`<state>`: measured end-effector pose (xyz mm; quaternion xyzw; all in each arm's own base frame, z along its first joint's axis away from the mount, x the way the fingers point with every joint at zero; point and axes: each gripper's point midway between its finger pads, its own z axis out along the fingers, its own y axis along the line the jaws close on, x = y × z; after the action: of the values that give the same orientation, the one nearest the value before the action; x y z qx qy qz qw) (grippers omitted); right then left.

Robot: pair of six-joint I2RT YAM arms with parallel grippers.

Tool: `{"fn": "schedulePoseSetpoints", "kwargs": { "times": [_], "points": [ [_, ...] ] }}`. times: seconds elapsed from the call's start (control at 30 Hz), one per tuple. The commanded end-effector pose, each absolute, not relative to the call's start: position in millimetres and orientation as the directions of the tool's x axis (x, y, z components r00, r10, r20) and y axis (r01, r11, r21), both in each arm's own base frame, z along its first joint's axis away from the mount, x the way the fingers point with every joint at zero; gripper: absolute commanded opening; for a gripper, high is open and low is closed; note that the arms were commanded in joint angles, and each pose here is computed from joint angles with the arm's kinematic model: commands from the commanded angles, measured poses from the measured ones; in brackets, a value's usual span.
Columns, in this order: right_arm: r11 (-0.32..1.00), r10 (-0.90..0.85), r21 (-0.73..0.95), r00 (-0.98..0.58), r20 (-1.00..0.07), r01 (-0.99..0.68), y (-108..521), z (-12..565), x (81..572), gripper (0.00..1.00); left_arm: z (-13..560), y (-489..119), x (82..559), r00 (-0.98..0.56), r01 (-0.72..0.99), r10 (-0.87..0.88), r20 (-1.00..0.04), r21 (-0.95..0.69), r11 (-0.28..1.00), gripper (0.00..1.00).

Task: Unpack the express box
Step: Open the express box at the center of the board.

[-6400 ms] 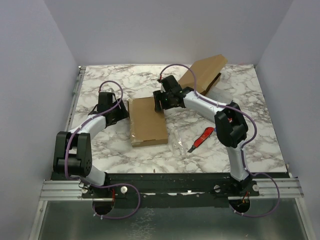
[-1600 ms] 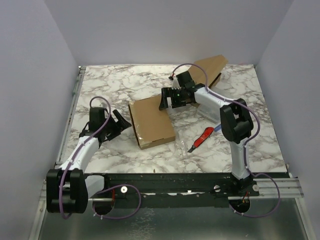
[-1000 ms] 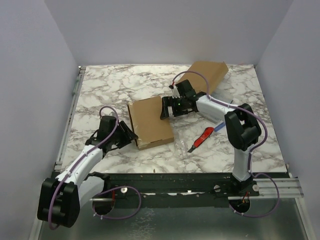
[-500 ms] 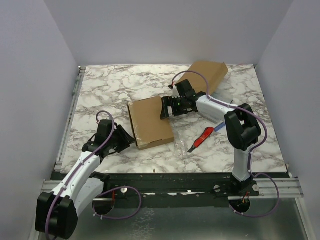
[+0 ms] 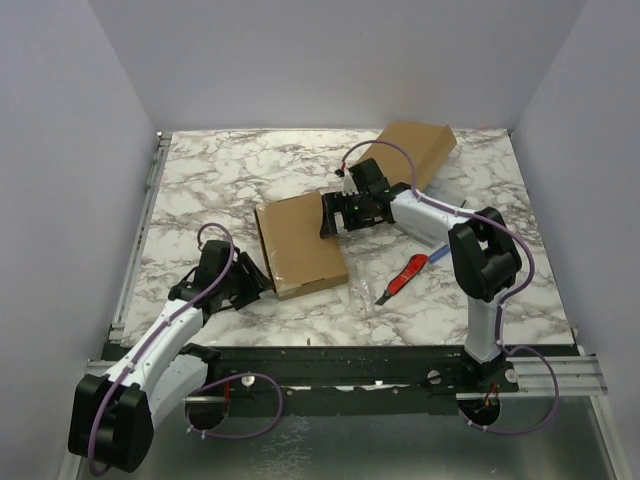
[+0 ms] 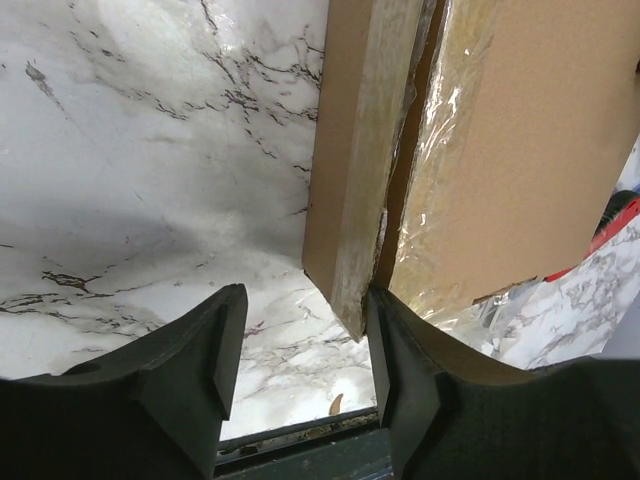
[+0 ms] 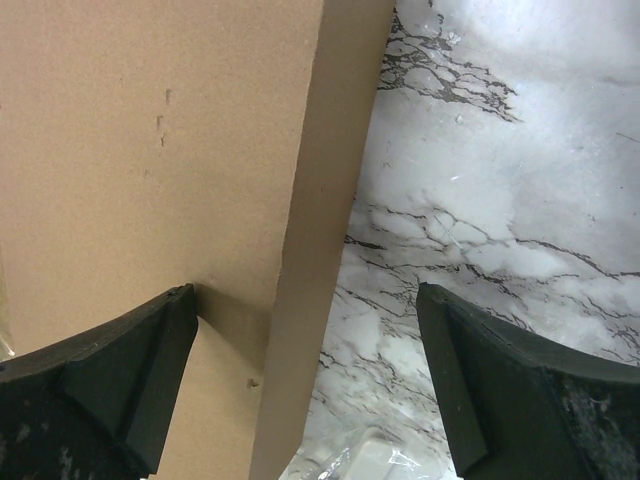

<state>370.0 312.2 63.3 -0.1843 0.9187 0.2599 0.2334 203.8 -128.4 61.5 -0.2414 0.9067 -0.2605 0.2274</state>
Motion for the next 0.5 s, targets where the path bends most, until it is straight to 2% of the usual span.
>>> {"fn": "schedulePoseSetpoints", "kwargs": {
  "times": [0.0,0.17,0.33,0.47],
  "points": [
    [0.817,-0.257,0.341,-0.823,-0.506,-0.465,310,51,368,0.98,60,-127,205,-0.769,-0.324,-0.563,-0.303,-0.575,0.751,0.59],
    [0.822,-0.261,0.333,-0.825,-0.501,-0.462,311,47,368,0.97,49,-121,207,-0.772,-0.357,-0.558,-0.305,-0.518,0.778,0.62],
    [0.865,-0.235,0.285,-0.835,-0.497,-0.413,303,37,377,0.97,28,-112,198,-0.795,-0.423,-0.548,-0.26,-0.408,0.809,0.52],
    [0.893,-0.242,0.212,-0.821,-0.517,-0.397,290,27,389,0.97,27,-101,199,-0.769,-0.466,-0.574,-0.281,-0.369,0.804,0.46]
  ]
}}
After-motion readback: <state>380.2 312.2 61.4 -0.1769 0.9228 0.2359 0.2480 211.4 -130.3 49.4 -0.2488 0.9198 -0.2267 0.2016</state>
